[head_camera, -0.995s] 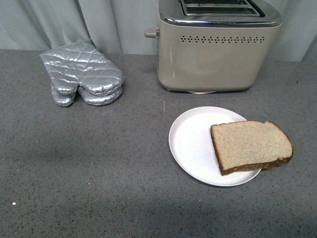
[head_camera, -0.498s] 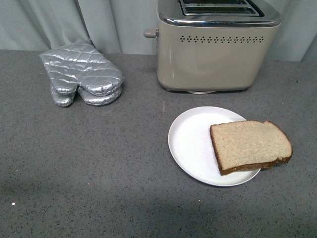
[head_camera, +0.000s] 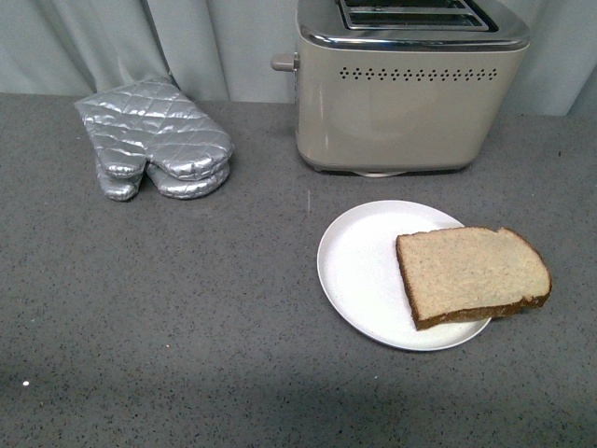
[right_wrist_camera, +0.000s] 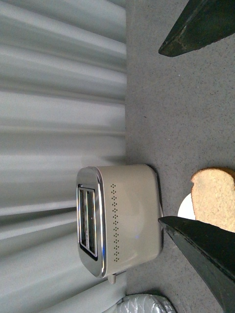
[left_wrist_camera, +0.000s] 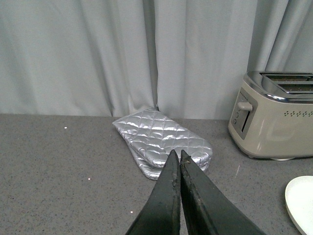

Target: Put bread into toaster

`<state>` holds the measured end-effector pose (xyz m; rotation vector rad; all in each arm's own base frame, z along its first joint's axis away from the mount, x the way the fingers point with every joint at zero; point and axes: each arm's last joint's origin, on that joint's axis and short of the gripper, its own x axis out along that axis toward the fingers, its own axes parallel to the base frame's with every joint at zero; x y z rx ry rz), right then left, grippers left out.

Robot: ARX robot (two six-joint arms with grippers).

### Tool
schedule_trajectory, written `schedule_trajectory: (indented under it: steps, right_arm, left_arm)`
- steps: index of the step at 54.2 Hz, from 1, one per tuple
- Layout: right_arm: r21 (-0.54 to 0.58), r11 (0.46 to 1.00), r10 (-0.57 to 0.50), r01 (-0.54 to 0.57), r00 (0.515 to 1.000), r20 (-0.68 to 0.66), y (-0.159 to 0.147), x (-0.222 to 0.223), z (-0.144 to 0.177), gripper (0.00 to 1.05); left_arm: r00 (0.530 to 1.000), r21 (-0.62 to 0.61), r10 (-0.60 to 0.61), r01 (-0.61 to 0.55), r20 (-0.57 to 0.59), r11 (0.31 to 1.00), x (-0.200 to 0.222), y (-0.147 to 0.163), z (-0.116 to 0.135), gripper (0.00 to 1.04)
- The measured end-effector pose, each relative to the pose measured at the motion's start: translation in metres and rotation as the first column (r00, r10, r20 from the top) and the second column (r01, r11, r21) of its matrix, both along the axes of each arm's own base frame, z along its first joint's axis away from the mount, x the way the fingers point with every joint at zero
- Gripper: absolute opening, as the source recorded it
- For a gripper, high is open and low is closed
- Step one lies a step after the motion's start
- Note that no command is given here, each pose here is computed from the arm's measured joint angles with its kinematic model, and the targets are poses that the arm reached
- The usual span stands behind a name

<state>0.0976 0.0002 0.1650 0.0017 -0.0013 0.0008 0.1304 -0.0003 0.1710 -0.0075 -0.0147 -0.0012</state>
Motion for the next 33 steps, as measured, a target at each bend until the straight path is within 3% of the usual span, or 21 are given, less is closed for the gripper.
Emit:
schedule_trajectory:
  steps: [33]
  right_arm:
    - [0.000, 1.000, 0.000, 0.000, 1.000, 0.000, 0.000, 0.000, 0.000, 0.95]
  left_arm:
    - [1.000, 0.000, 0.000, 0.000, 0.007, 1.000, -0.018, 0.000, 0.002, 0.04]
